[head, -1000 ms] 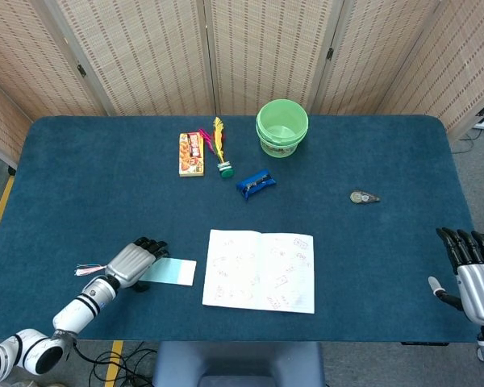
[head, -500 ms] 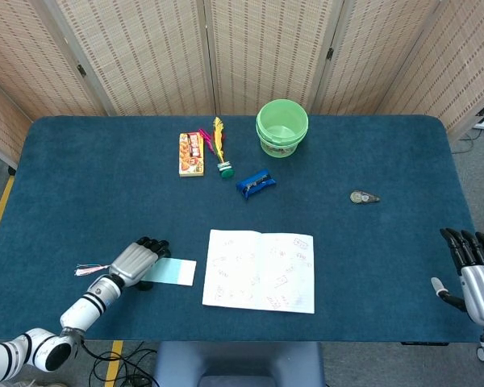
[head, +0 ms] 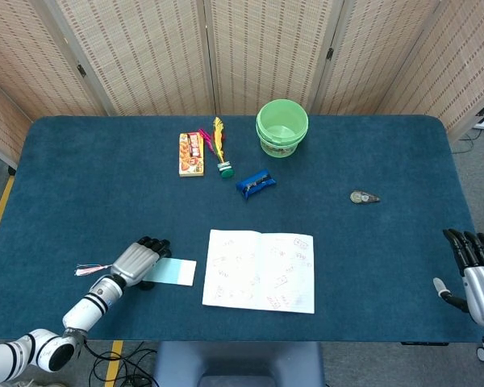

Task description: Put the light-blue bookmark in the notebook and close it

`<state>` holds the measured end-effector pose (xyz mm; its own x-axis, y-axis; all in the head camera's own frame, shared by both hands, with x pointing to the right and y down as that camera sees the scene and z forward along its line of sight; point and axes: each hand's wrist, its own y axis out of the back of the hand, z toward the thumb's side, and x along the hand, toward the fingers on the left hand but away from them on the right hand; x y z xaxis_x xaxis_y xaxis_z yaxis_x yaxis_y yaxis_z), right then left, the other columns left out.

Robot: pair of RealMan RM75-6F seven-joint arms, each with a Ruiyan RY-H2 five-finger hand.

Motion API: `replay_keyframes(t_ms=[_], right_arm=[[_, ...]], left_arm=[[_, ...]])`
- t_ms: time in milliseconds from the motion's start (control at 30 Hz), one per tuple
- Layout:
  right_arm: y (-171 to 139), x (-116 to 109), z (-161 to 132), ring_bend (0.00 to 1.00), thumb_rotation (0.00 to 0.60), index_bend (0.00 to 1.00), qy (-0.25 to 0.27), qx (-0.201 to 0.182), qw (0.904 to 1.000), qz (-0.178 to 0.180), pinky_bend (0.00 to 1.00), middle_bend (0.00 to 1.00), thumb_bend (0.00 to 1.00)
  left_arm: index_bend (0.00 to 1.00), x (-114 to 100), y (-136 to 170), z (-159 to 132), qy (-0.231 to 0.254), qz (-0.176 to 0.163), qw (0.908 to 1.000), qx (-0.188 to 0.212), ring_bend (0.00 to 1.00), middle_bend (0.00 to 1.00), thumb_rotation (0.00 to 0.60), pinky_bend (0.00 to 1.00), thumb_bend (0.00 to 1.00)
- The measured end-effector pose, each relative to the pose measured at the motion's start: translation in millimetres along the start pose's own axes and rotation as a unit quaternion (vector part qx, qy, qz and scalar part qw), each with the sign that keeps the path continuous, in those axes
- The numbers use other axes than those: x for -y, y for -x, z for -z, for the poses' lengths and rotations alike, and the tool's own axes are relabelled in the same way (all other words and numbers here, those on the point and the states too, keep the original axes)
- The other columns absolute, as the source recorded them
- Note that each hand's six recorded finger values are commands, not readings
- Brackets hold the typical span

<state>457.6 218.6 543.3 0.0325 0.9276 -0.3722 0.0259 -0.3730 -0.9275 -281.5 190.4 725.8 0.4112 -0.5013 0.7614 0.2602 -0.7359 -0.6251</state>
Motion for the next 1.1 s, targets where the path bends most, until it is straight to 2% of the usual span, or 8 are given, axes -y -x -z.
replay_keyframes(t_ms=[233, 567, 1100], right_arm=[[-1, 1, 3, 0.08, 0.600, 0.00, 0.001, 0.005, 1.0000, -0.003, 0.09, 0.10, 0.21], [-1, 0, 3, 0.08, 0.600, 0.00, 0.003, 0.005, 1.0000, -0.002, 0.09, 0.10, 0.21], [-1, -3, 3, 0.08, 0.600, 0.00, 0.002, 0.001, 1.0000, 0.005, 0.09, 0.10, 0.21]], left_arm=[[0.33, 0, -2, -1, 0.007, -0.011, 0.9999, 0.002, 0.15, 0.13, 0.600, 0.17, 0.26], [0.35, 1, -3, -1, 0.008, -0.016, 0.9998, 0.005, 0.15, 0.13, 0.600, 0.17, 0.26], [0.35, -29, 6, -1, 0.004, -0.055, 0.9983, 0.019, 0.15, 0.13, 0.600, 0.17, 0.26]])
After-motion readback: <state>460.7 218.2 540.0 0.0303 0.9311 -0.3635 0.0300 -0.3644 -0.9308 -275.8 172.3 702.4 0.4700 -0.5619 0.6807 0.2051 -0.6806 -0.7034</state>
